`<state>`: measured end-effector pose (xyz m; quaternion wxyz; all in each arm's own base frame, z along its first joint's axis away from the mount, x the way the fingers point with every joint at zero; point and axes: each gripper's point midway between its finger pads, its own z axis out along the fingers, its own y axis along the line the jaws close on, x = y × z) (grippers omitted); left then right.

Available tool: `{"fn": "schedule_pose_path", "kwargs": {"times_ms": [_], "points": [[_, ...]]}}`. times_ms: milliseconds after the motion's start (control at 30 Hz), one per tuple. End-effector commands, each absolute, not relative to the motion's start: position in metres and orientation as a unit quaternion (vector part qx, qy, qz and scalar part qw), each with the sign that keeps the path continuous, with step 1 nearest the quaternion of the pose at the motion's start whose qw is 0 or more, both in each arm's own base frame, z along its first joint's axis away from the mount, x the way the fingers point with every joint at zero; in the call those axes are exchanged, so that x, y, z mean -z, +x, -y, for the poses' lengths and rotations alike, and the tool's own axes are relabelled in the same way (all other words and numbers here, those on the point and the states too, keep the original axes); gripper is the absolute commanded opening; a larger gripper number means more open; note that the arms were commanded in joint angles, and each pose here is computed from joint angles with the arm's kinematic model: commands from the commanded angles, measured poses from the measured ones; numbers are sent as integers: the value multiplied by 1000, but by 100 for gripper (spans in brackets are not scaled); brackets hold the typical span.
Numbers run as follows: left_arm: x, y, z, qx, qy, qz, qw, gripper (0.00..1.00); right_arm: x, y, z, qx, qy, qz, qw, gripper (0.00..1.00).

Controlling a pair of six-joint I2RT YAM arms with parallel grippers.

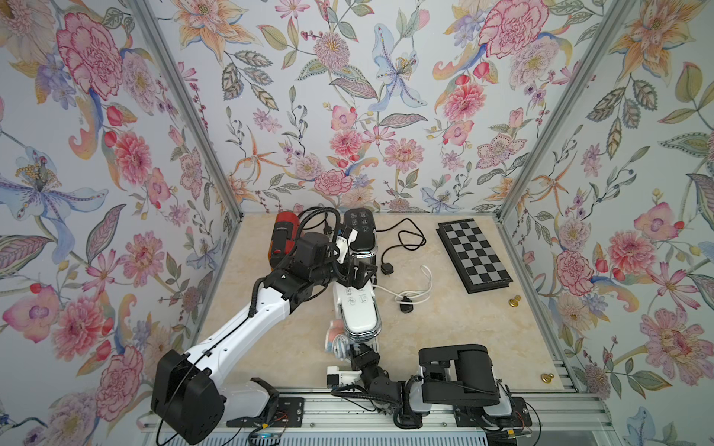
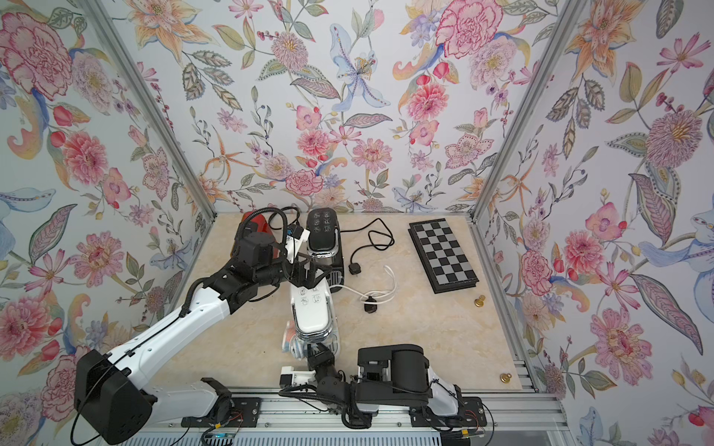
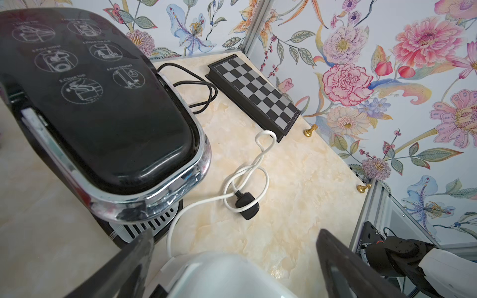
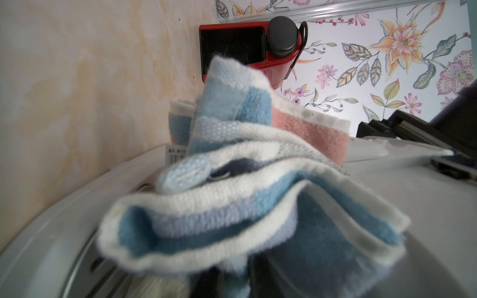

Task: Wipe the surface of a coffee machine
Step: Wipe the dirt from the surface of the coffee machine.

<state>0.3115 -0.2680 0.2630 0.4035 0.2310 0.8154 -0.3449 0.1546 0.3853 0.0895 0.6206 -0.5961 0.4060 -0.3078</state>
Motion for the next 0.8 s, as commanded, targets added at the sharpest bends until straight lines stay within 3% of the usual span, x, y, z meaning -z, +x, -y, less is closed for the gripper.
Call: {"fn": "schedule_pose_path", "kwargs": {"times_ms": [0, 233, 533, 767], "points": [[-260, 310, 273, 345, 239, -814, 402, 99, -108, 165, -381, 310, -555, -432, 640, 0], [-263, 310, 275, 351, 238, -810, 405, 99, -120, 183, -374, 320, -543, -439, 641, 0], [-255, 308, 275, 353, 235, -813, 398, 99, -80, 183, -370, 333, -563, -443, 613, 0], [-257, 308, 277, 355, 235, -811, 401, 99, -107, 172, -369, 326, -551, -440, 630, 0]]}}
